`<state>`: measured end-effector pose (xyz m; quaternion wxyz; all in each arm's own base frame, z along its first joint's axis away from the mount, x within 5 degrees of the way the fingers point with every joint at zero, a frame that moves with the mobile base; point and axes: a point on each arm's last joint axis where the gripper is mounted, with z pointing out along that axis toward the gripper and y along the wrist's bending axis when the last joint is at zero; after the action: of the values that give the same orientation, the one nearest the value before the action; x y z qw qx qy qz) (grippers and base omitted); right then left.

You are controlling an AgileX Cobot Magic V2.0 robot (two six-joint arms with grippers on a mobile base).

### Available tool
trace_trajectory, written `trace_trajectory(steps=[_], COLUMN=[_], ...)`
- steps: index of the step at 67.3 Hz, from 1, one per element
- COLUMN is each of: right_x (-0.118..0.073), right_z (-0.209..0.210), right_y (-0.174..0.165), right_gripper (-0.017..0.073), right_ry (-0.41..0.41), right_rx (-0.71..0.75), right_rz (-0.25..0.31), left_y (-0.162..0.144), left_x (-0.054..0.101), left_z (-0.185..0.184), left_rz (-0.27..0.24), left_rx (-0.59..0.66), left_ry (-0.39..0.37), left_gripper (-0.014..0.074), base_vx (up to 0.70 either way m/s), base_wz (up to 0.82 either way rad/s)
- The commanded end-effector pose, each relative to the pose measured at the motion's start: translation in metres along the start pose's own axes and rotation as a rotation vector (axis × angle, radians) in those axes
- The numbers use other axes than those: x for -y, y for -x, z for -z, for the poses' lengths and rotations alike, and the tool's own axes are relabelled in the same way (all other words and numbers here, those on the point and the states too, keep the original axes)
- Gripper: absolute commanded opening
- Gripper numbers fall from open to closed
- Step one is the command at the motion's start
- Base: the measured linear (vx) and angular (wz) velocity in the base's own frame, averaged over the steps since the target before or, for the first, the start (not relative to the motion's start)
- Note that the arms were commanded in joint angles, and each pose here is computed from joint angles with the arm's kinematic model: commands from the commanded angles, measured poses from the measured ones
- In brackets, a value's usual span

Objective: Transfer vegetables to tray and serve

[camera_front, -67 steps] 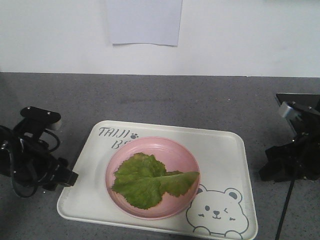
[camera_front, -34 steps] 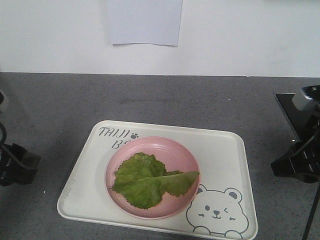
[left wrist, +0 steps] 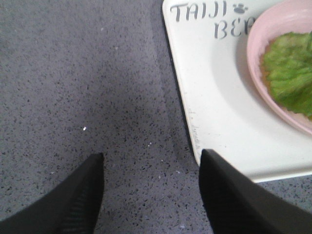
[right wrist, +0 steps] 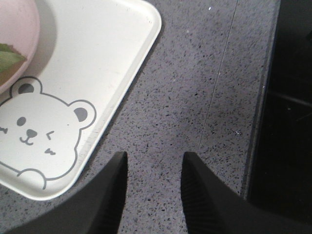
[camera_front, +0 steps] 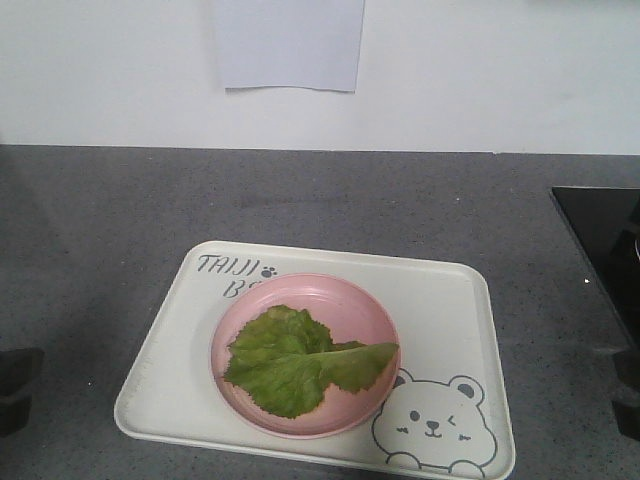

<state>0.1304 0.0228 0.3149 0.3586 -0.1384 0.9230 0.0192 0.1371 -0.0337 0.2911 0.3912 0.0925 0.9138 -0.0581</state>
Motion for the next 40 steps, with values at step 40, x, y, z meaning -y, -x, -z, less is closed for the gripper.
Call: trace_trajectory(steps=[40], right_x=[-0.001], right_z=[0.003], right_y=[-0.008], right_gripper=[0.0102], right_ry=[-0.023], right_rx=[0.140], right_rz=[0.001], left_y=[0.009], left_x=[0.000], left_z=[0.008], left_rz=[0.015], left_rx=[0.116], left_ry=[-0.005], left_gripper=[0.0100], base_vx=[0.00], base_wz=[0.00])
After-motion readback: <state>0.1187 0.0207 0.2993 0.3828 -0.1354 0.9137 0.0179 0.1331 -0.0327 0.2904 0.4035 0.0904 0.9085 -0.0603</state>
